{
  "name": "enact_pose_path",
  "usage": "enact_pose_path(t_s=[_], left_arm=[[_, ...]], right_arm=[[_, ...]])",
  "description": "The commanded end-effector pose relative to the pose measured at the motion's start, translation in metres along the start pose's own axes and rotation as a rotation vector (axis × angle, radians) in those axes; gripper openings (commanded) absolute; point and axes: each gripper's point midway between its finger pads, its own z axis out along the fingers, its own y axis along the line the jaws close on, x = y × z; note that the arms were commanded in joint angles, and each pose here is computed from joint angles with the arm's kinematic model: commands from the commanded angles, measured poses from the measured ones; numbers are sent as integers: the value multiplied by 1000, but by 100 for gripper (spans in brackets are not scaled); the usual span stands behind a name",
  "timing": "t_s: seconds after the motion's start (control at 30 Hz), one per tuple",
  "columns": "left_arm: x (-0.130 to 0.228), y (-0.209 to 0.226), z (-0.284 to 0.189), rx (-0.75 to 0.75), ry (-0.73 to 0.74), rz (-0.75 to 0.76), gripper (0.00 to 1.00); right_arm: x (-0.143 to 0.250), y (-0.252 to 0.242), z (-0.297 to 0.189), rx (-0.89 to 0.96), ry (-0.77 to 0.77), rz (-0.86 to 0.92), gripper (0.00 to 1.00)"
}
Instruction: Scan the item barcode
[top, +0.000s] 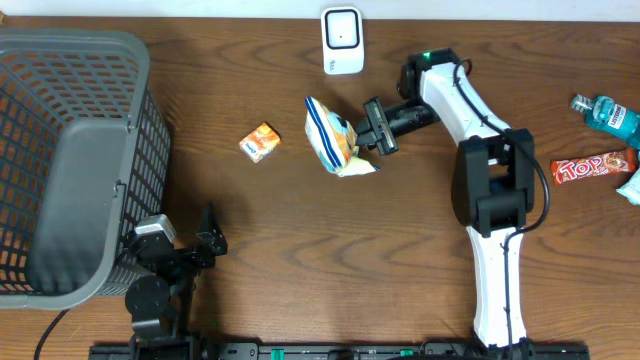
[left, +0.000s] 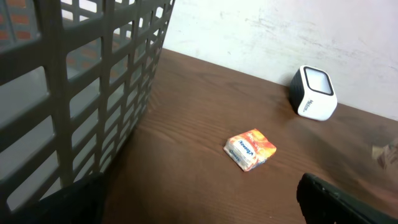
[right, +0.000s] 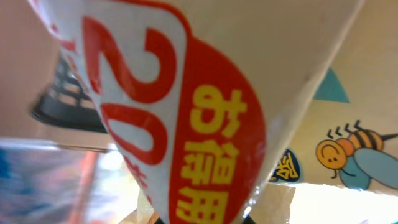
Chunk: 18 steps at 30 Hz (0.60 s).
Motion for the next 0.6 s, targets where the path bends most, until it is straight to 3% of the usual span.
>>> enact_pose_path(t_s=[0.0, 0.2, 0.4, 0.57], left_arm=[[13, 4, 2, -13, 31, 0, 98], [13, 4, 2, -13, 31, 0, 98], [13, 4, 2, -13, 31, 0, 98], [13, 4, 2, -13, 31, 0, 98]], right_arm=[[42, 2, -14, 61, -83, -511, 2], [78, -3, -25, 186, -142, -1161, 1], [113, -8, -9, 311, -44, -1995, 1], [134, -8, 15, 229, 58, -2327, 1]])
